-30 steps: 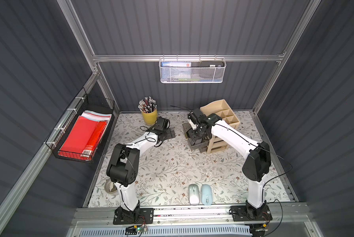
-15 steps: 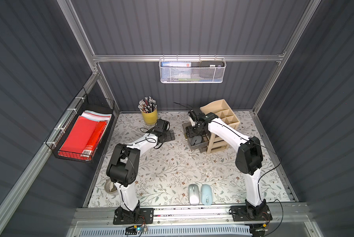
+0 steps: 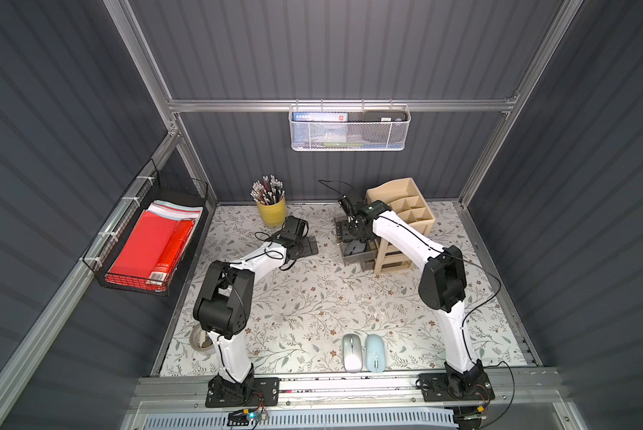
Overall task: Take the mice out of the drawer
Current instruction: Pick up the mouse from the drawer.
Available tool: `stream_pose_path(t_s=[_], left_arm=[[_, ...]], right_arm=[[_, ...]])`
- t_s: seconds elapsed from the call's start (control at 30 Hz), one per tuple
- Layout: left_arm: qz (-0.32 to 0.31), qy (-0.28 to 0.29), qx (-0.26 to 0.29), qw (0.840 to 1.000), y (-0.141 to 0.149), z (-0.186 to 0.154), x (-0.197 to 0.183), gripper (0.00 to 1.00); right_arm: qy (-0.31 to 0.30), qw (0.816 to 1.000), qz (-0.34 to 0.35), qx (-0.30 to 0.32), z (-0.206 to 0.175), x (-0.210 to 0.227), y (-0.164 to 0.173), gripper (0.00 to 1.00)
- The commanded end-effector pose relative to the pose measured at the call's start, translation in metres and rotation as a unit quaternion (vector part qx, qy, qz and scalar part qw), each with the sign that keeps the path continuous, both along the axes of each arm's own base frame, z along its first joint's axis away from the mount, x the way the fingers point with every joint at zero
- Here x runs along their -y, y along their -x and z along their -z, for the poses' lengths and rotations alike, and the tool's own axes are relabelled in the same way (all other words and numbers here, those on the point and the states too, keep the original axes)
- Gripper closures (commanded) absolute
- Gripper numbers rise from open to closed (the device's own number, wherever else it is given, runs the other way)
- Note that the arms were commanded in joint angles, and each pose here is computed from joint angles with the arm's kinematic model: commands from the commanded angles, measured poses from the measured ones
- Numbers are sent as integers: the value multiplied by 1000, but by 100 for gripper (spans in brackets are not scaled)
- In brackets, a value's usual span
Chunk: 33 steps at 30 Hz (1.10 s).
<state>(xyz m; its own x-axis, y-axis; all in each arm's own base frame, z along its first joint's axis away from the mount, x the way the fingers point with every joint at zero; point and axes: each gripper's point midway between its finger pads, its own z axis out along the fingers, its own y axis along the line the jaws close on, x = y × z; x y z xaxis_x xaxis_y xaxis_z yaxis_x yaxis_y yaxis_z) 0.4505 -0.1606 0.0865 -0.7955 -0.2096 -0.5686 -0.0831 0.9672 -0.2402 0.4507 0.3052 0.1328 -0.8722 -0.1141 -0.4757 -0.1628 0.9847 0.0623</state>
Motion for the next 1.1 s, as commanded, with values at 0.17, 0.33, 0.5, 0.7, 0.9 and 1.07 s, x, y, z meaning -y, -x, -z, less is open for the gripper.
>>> stream_pose_path(t_s=[0.17, 0.33, 0.5, 0.7, 0.9, 1.07], left_arm=[[14, 5, 14, 1000, 4, -14, 4, 1], [13, 3, 14, 1000, 4, -13, 4, 1], [14, 6, 13, 1000, 3, -11, 5, 1], [15, 10, 12, 1000, 1, -10, 8, 1], [30, 22, 75, 996, -2, -57, 14, 1], [48, 29, 129, 990, -10, -115, 19, 1]], right_arm=[[1, 999, -10, -43, 32, -13, 13, 39], [0, 998, -52, -46, 7, -12, 32, 34], [24, 997, -61, -30, -10, 16, 53, 31], [-4, 999, -42, 9, -28, 21, 40, 30], [-57, 995, -66, 53, -61, -9, 35, 29], [-97, 989, -59, 90, -80, -11, 32, 27]])
